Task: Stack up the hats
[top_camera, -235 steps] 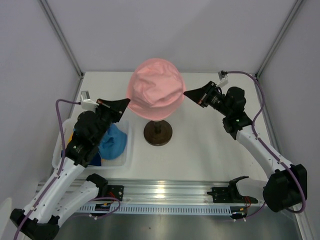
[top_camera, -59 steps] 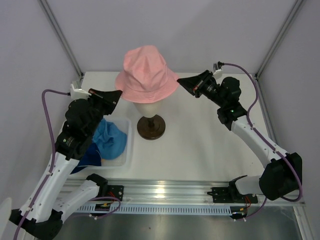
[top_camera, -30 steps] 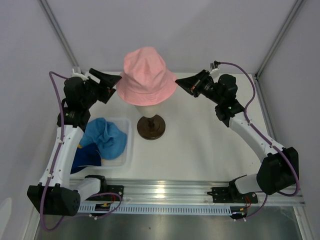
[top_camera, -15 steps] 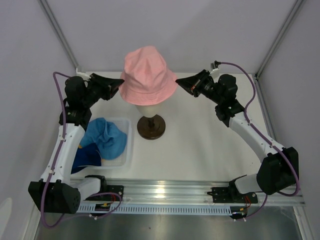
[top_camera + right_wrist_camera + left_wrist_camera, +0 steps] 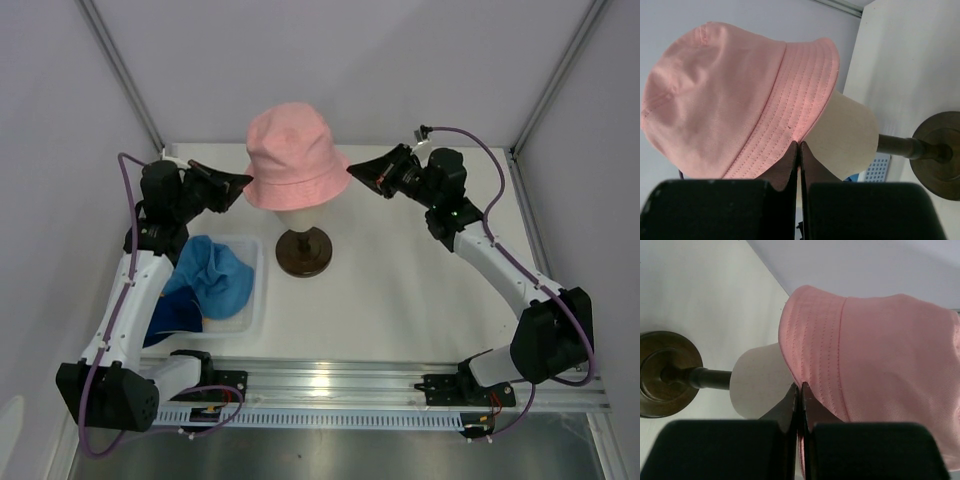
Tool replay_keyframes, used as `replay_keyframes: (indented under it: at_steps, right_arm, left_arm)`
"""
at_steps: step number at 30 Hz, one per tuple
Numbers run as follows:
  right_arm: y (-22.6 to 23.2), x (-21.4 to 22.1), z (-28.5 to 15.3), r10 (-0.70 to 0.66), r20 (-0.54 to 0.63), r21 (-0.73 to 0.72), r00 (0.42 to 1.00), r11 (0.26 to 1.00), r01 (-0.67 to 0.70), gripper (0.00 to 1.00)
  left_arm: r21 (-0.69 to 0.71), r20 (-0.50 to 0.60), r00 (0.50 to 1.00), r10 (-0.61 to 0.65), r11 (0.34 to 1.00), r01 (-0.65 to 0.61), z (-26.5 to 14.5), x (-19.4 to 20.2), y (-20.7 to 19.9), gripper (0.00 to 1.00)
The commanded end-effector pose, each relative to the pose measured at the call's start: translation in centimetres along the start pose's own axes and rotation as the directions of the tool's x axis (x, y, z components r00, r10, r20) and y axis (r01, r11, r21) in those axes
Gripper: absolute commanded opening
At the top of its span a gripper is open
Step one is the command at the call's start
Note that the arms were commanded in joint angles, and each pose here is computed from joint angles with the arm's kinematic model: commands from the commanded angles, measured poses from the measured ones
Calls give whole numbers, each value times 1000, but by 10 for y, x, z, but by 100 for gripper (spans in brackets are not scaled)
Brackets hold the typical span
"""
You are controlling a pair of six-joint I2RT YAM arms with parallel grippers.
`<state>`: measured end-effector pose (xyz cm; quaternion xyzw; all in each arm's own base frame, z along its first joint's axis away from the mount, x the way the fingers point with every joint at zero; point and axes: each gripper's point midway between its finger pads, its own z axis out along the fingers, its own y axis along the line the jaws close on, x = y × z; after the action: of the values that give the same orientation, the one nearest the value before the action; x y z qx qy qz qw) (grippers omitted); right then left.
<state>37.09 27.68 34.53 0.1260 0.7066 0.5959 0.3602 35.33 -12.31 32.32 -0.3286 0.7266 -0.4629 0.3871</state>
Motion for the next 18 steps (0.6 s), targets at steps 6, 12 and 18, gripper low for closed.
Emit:
replay_keyframes:
  at_steps: [6,12,18]
  right_arm:
    - [-32,2,2,-23,-12,112,1000,993,24,0]
    - [-38,3,-5,-53,2,124,999,991,52,0]
    - [-47,7,-5,-55,-22,144,998,988,57,0]
  left_arm:
    - [-142,38,998,46,989,-40,-6,1,43,1]
    - [-116,54,993,107,988,-101,-14,2,45,1]
    - [-132,36,994,104,986,-99,-8,6,57,1]
